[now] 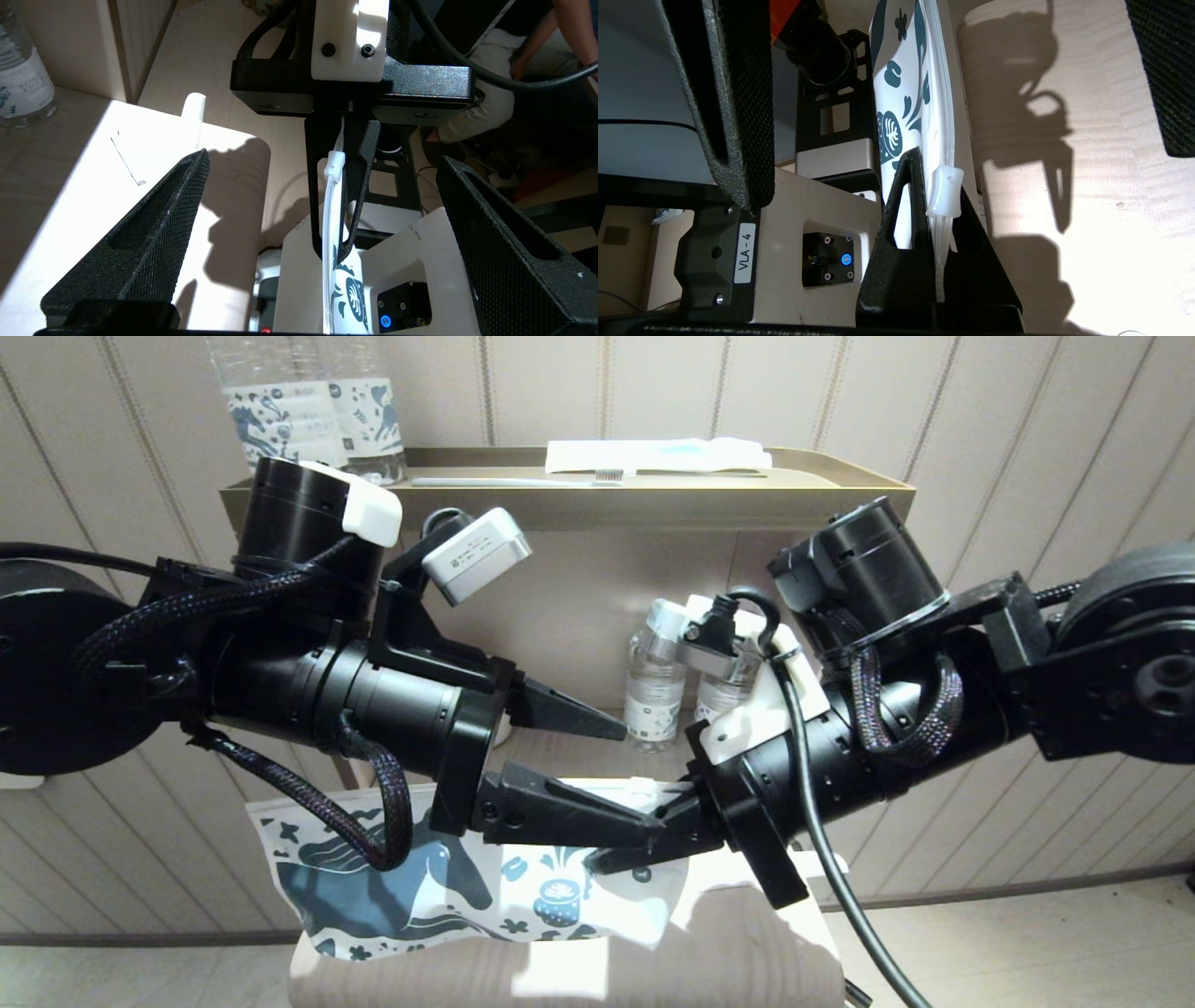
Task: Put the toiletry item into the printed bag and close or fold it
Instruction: Hand it to the other hand
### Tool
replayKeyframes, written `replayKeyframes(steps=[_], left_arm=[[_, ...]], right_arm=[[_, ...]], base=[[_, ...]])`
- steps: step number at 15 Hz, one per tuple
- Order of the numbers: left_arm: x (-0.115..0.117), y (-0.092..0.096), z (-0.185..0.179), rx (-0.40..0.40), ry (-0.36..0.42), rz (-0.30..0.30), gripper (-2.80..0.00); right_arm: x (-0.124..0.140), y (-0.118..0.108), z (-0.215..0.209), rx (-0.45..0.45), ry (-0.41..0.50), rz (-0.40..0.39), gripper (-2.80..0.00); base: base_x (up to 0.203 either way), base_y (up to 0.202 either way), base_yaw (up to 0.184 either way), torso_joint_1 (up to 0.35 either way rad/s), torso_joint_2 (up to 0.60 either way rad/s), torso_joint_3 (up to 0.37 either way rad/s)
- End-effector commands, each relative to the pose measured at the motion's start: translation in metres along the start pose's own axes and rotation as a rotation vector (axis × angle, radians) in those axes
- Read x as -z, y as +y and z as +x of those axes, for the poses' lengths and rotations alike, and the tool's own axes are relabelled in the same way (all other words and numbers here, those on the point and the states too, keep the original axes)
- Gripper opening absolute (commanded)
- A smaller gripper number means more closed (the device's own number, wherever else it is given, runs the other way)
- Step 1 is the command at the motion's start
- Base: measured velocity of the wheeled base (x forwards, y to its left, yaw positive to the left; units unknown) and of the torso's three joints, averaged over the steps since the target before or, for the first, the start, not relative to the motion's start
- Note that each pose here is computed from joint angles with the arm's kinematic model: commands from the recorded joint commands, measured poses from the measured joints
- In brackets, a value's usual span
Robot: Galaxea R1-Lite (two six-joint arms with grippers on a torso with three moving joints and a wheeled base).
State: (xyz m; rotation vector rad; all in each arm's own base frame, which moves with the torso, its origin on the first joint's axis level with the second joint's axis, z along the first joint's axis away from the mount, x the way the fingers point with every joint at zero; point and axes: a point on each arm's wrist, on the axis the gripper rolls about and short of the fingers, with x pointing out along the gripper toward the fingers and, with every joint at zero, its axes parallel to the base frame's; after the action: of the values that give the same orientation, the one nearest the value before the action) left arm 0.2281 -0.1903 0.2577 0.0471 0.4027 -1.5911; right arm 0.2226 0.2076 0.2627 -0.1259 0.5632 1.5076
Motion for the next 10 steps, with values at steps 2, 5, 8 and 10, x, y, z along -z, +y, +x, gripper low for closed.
replayKeyframes(steps=[2,5,8,10], left_arm=[[0.0004,0.0002,0.0008,0.007,0.001,-0.005,0.00],[0.0006,-0.0004,0.0008,0.007,-0.004,0.001,0.00],[0.0017,-0.0009,0.0008,0.007,-0.006,0.004,-2.80],[-0.0003,-0.0030,0.0001,0.008,-0.009,0.008,-2.80]], right_arm=[[-0.0012,-0.0009,0.0009,-0.003,-0.008,-0.008,-2.80],[-0.0032,-0.0016,0.0012,-0.003,-0.013,0.000,-2.80],[-0.0033,-0.0016,0.0012,-0.003,-0.014,0.000,-2.80],[-0.0035,-0.0019,0.0015,-0.003,-0.014,0.003,-2.80]], base=[[0.000,0.000,0.000,0.000,0.00,0.000],[0.000,0.000,0.000,0.000,0.00,0.000],[0.000,0.000,0.000,0.000,0.00,0.000],[0.000,0.000,0.000,0.000,0.00,0.000]])
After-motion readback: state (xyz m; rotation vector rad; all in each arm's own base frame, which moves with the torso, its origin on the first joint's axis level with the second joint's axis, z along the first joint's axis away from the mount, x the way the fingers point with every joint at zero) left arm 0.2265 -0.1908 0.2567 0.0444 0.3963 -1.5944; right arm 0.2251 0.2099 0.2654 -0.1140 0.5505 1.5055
